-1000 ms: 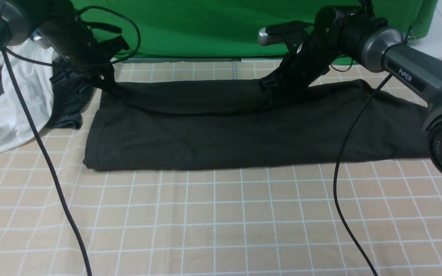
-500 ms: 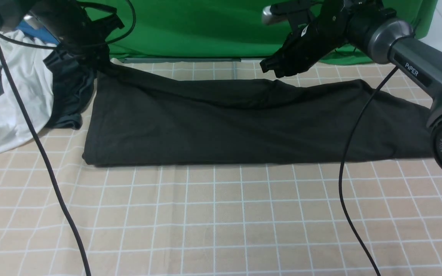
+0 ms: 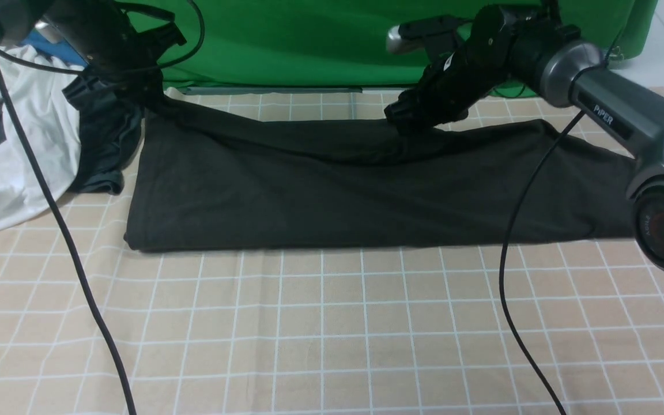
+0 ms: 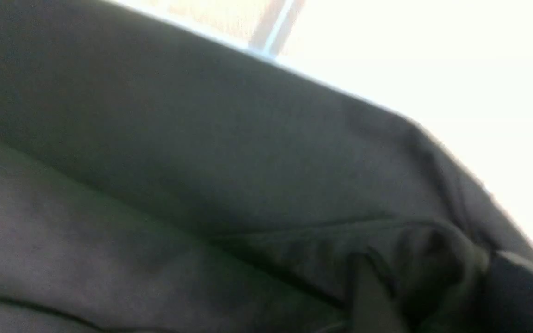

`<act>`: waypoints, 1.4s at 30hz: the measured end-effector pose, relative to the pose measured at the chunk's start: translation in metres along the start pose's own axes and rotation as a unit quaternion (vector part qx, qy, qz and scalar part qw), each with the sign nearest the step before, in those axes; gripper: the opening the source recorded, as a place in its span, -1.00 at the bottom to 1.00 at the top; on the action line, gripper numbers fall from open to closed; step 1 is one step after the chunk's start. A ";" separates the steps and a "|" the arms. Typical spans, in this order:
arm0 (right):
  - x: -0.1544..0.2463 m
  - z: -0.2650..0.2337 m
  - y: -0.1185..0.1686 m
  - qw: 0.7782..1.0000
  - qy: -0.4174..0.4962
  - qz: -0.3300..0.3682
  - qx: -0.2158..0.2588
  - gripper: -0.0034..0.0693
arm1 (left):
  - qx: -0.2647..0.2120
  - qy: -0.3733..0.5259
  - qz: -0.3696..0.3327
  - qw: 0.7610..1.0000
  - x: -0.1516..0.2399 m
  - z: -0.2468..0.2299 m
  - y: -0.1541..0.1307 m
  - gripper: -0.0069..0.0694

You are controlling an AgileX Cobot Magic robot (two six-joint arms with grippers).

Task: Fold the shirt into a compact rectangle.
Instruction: 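Fold the black garment in half by bringing its near edge over to the far edge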

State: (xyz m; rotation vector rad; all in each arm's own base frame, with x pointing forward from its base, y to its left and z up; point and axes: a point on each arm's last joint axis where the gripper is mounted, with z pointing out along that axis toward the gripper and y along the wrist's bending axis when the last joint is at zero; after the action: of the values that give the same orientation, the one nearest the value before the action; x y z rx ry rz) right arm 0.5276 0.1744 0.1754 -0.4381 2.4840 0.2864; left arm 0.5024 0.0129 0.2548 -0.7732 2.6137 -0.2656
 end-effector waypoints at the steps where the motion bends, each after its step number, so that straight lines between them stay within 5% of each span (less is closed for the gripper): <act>1: 0.001 0.001 0.000 1.000 0.002 0.000 0.000 0.02 | 0.000 0.000 0.000 1.000 0.000 0.000 0.000 -0.74; 5: 0.002 0.004 0.000 1.000 0.000 -0.015 0.001 -0.71 | -0.002 0.002 0.000 1.000 0.000 0.000 0.000 -0.74; 7: -0.002 0.002 -0.001 1.000 -0.007 -0.016 0.002 -0.78 | -0.002 0.003 0.000 1.000 0.001 0.000 0.000 -0.74; 17: -0.030 -0.025 -0.018 0.997 -0.081 -0.010 0.018 -0.79 | -0.010 -0.022 0.002 1.000 -0.004 0.000 0.002 -0.74; 30: -0.022 0.003 -0.026 0.995 -0.097 -0.003 0.026 -0.79 | -0.024 -0.034 0.001 0.999 -0.006 0.042 0.008 -0.72; 42: -0.023 0.010 -0.028 0.992 -0.123 0.005 0.030 -0.61 | -0.004 -0.088 0.010 0.996 -0.016 0.039 0.004 -0.16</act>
State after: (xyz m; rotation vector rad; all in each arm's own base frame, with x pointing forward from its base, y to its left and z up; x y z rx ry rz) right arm 0.5611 0.1571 0.1781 -0.3424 2.2472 0.2520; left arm 0.5295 0.0229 0.2235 -0.7364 2.4561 -0.1729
